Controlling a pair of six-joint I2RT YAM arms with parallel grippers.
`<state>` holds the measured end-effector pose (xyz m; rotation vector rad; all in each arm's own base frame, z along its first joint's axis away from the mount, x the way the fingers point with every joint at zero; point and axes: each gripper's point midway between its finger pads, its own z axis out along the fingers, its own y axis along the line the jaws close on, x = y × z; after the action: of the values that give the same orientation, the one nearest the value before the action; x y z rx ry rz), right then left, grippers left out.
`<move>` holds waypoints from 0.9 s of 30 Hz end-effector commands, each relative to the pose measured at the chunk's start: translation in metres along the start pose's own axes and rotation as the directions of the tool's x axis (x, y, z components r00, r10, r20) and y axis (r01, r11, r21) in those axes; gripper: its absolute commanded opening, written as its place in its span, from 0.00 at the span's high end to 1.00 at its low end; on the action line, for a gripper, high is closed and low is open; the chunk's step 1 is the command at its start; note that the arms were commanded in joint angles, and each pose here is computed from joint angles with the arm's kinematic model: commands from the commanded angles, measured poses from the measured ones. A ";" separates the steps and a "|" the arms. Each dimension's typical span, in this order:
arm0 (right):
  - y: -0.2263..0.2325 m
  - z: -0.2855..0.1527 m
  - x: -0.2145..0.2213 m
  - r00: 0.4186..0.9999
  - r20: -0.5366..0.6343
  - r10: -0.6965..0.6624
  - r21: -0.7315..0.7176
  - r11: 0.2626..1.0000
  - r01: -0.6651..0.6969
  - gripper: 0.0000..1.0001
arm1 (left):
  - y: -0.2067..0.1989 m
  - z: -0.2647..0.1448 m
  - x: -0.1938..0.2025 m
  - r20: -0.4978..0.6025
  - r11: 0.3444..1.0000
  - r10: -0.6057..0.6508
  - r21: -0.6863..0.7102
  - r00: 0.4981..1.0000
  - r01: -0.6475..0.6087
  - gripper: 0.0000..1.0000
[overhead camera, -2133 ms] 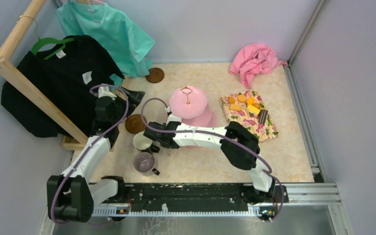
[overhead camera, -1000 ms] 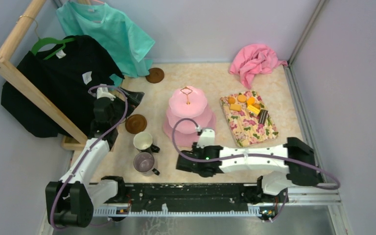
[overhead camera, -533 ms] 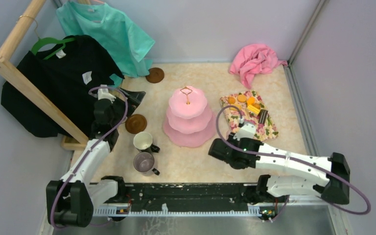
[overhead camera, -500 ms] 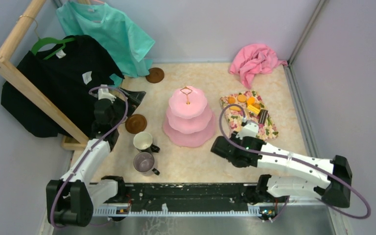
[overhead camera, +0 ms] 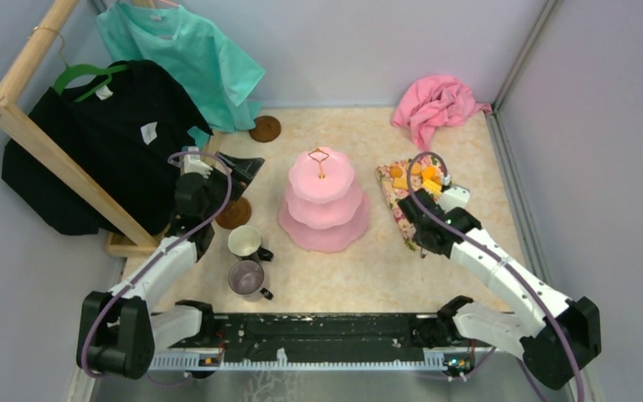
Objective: Serve the afternoon tea
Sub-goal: Adjust the dessert on the tray.
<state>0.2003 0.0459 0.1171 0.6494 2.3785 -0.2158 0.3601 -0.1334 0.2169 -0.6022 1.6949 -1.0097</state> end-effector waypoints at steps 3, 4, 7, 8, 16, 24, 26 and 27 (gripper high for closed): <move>0.016 -0.004 -0.032 0.997 0.023 -0.078 -0.029 0.996 0.079 0.73 | -0.017 -0.001 -0.006 0.043 0.997 -0.025 0.076 0.999 0.022 0.06; 0.016 -0.002 -0.033 0.996 0.016 -0.083 -0.023 0.996 0.083 0.73 | -0.017 -0.001 -0.007 0.048 0.997 -0.026 0.080 0.999 0.022 0.06; 0.010 0.006 -0.035 0.995 -0.003 -0.102 0.020 0.995 0.102 0.73 | -0.018 -0.001 -0.007 0.053 0.995 -0.036 0.090 0.998 0.031 0.06; 0.008 0.009 -0.035 0.994 -0.013 -0.110 0.030 0.993 0.111 0.73 | -0.018 -0.001 -0.006 0.052 0.995 -0.040 0.093 0.998 0.035 0.06; -0.002 0.026 -0.043 0.992 -0.045 -0.115 0.061 0.991 0.117 0.72 | -0.010 0.006 -0.001 0.047 0.992 -0.071 0.104 0.996 0.065 0.06; -0.002 0.039 -0.044 0.989 -0.082 -0.119 0.030 0.992 0.122 0.69 | -0.007 0.009 0.002 0.042 0.992 -0.080 0.100 0.996 0.075 0.06; -0.001 0.043 -0.043 0.988 -0.096 -0.122 0.024 0.992 0.125 0.68 | -0.006 0.010 0.002 0.044 0.993 -0.077 0.097 0.996 0.072 0.06; 0.000 0.045 -0.043 0.987 -0.100 -0.125 0.021 0.992 0.128 0.68 | -0.007 0.010 0.002 0.047 0.993 -0.077 0.097 0.996 0.072 0.06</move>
<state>0.2347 0.0105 0.1029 0.5628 2.5424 -0.3400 0.3675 -0.1399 0.2111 -0.6442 1.6223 -1.0960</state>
